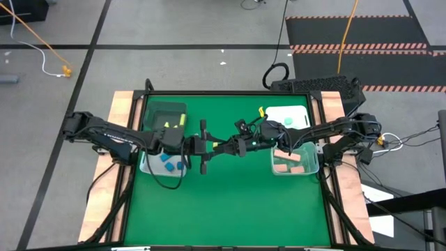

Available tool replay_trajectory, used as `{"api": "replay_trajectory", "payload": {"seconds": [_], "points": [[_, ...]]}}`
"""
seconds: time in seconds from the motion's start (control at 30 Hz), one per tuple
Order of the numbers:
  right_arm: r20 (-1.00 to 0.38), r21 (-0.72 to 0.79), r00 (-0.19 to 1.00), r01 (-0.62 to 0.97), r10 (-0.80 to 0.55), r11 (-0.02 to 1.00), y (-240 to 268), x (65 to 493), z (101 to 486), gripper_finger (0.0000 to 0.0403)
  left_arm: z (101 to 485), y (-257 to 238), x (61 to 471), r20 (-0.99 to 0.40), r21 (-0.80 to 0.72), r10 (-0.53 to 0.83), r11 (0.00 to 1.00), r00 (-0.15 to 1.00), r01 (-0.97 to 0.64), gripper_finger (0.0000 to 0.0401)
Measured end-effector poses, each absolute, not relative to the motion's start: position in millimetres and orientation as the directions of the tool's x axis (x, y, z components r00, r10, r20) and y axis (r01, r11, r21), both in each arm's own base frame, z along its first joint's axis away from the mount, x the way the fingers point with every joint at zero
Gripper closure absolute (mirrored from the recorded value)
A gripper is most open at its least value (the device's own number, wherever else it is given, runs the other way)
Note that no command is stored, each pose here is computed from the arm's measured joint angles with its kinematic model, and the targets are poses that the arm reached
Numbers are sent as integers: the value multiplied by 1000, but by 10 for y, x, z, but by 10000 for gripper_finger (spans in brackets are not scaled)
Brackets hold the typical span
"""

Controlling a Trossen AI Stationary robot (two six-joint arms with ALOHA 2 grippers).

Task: Sort & place blocks by color
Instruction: Put the yellow rectangular block into the black transparent bin

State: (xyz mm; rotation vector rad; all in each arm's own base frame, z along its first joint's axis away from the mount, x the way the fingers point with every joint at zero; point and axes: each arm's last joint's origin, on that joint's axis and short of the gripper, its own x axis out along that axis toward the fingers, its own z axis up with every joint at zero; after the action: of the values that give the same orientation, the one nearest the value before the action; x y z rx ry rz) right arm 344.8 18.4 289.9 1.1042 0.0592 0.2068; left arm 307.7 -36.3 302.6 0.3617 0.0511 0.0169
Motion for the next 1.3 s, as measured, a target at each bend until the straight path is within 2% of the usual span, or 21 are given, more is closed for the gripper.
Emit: {"api": "replay_trajectory", "payload": {"seconds": [0.27,0.5,0.67,0.8,0.97,1.1,1.3], "points": [[60,888,979,-141,193,438,160,3449,2904,270,3029,-362,3077,-46,356,30,934,999,-12,280],[78,858,975,-172,209,483,58,3431,2944,208,3057,-352,3058,-36,338,39,941,999,-24,281],[70,852,965,-190,252,489,-110,3362,3011,167,3074,-314,3040,-36,350,95,934,995,-76,281],[-7,861,960,-137,281,491,-251,3248,3044,149,3105,-234,3002,-41,337,139,934,989,-117,281],[-163,828,962,12,220,561,-426,3010,3077,150,3161,-78,2908,-68,300,195,939,978,-166,281],[-261,796,950,114,168,595,-537,2775,3126,153,3195,91,2739,-152,259,252,943,956,-207,281],[-326,730,944,211,59,651,-599,2457,3252,153,3214,358,2345,-329,200,353,933,876,-301,281]]}}
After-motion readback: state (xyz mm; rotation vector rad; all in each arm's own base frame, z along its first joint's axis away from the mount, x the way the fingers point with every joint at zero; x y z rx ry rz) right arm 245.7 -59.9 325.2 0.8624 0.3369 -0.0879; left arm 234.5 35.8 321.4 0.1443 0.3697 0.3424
